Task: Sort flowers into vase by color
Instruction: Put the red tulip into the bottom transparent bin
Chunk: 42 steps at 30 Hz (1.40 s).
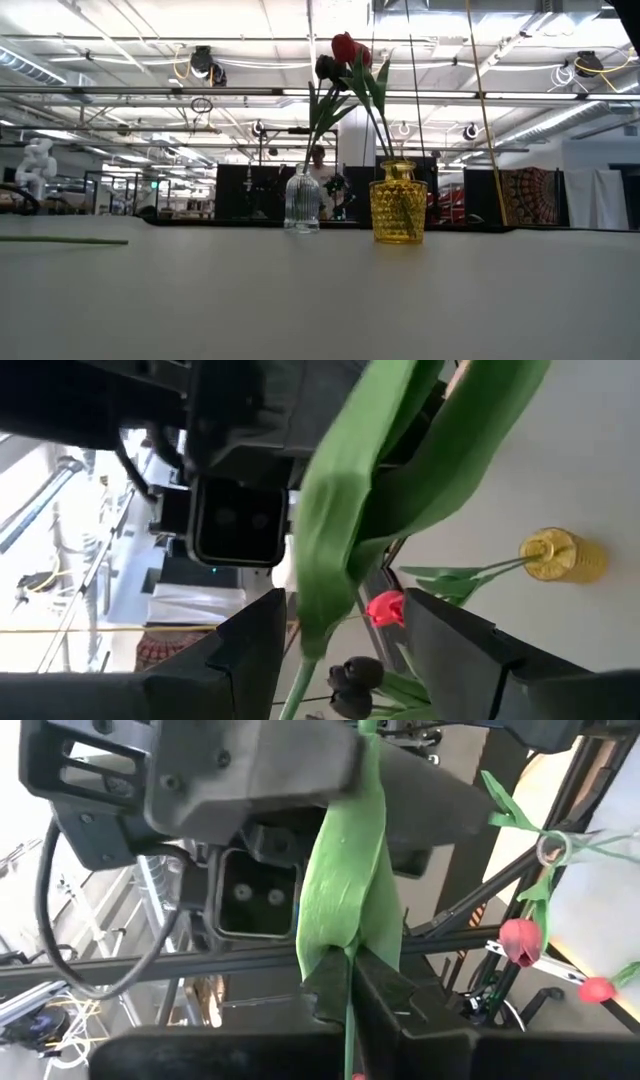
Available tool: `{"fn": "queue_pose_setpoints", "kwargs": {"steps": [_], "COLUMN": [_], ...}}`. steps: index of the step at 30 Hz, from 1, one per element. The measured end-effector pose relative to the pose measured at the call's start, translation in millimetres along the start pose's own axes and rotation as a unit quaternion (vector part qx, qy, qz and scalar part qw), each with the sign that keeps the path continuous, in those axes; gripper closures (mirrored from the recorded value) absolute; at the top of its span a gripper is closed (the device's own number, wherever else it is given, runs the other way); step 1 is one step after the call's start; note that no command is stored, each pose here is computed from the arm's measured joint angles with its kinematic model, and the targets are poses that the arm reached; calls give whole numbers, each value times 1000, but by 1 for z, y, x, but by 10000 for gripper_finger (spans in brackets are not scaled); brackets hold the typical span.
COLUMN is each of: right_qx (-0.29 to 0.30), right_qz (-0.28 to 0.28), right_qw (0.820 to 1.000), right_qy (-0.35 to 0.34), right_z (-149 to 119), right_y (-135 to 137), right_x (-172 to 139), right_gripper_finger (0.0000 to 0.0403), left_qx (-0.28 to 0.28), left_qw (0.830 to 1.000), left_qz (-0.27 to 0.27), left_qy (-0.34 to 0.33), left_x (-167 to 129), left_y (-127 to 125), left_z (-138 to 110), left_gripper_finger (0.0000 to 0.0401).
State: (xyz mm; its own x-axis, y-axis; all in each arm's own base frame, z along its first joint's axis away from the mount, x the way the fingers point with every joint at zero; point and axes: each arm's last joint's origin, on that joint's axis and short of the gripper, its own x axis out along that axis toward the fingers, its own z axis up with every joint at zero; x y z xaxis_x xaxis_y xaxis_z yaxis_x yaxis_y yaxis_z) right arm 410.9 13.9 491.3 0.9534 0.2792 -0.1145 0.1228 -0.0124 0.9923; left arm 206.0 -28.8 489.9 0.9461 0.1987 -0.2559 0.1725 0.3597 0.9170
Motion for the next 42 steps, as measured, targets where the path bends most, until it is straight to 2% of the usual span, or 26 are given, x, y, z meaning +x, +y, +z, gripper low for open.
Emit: {"fn": "queue_pose_setpoints", "kwargs": {"steps": [6,10,30,42], "right_qx": [-3,-10,-15,-34], "right_qz": [2,2,1,1], "right_qw": [1000,1000,1000,999], "right_qy": [0,0,1,0], "right_z": [0,0,0,0], "right_y": [0,0,0,0], "right_x": [0,0,0,0], "right_gripper_finger": [403,403,403,391], "left_qx": [3,1,1,5], "left_qw": [1000,1000,1000,1000], "left_qz": [-3,3,7,-3], "left_qy": [9,16,20,24], "left_x": [6,5,5,5], "left_y": [-2,-1,0,-3], "left_z": [1,1,1,0], "left_gripper_finger": [192,208,388,393]}}
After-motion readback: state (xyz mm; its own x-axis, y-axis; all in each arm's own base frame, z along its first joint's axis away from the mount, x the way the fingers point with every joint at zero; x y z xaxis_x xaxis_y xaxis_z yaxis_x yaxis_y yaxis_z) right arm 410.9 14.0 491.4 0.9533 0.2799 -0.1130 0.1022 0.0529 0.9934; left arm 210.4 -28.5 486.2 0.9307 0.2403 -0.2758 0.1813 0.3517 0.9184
